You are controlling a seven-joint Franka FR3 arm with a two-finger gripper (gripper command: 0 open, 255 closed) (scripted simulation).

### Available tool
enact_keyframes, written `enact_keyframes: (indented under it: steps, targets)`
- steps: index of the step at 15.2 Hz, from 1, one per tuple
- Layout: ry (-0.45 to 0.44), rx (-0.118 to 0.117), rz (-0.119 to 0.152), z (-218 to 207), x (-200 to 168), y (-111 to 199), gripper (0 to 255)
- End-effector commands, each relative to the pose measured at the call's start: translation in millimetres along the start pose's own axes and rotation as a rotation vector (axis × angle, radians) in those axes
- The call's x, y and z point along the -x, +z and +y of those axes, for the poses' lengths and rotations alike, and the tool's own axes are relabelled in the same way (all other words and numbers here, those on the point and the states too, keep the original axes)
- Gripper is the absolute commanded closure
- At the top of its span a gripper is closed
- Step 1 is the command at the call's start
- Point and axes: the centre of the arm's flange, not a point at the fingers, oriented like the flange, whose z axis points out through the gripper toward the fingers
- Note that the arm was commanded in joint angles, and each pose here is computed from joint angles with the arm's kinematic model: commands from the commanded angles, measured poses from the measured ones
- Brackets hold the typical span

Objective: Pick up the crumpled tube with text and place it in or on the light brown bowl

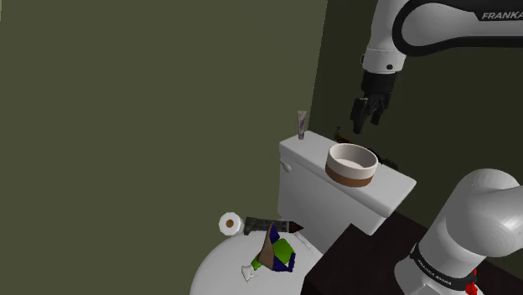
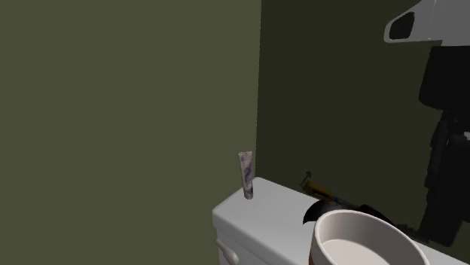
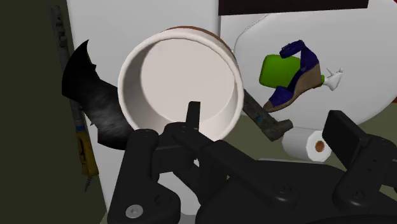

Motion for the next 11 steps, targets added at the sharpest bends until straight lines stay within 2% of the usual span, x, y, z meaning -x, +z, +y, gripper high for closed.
enact_keyframes:
  steps: [1,11]
  targets:
    - [0.000,0.000,0.000,0.0,0.0,0.0,0]
    - [0.095,-0.008,0.086,30.2,-112.2,28.4,0]
